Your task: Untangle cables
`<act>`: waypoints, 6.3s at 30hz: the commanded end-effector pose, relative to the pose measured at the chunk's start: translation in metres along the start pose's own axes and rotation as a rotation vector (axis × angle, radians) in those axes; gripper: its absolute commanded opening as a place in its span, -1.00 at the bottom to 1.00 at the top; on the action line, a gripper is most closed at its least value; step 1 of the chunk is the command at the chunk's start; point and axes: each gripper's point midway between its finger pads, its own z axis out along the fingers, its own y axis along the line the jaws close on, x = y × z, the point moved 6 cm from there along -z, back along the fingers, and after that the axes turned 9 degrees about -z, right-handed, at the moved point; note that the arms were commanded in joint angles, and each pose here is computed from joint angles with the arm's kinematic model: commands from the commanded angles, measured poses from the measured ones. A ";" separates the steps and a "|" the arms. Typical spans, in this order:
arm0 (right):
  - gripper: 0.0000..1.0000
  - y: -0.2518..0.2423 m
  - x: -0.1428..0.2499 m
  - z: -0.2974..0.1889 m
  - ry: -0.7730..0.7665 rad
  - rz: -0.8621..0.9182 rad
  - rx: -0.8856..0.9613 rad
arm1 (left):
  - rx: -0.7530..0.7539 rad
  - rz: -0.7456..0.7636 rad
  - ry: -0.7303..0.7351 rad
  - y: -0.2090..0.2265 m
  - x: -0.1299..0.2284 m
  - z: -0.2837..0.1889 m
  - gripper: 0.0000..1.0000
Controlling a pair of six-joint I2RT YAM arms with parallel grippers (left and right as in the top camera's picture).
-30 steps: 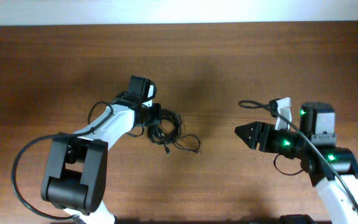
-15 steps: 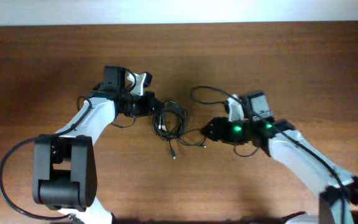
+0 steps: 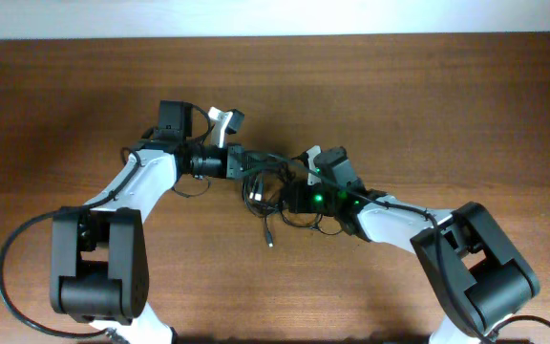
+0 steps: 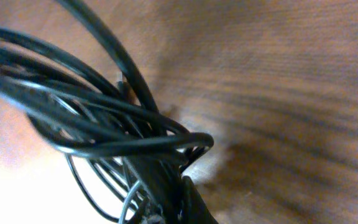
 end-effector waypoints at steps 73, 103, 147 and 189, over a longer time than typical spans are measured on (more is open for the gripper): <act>-0.50 -0.080 0.023 -0.059 0.210 0.246 0.238 | 0.014 -0.032 0.147 -0.020 0.017 0.069 -1.00; 0.54 -0.093 -0.019 -0.119 0.213 0.248 0.432 | -0.295 -0.154 0.122 0.008 0.025 0.073 0.39; 0.97 -0.127 -0.018 -0.136 0.149 0.366 0.664 | -0.827 -0.141 0.071 -0.014 0.096 0.139 0.10; 0.03 -0.043 -0.020 -0.043 0.098 0.217 0.434 | -0.850 -0.033 0.172 0.017 0.005 0.041 0.36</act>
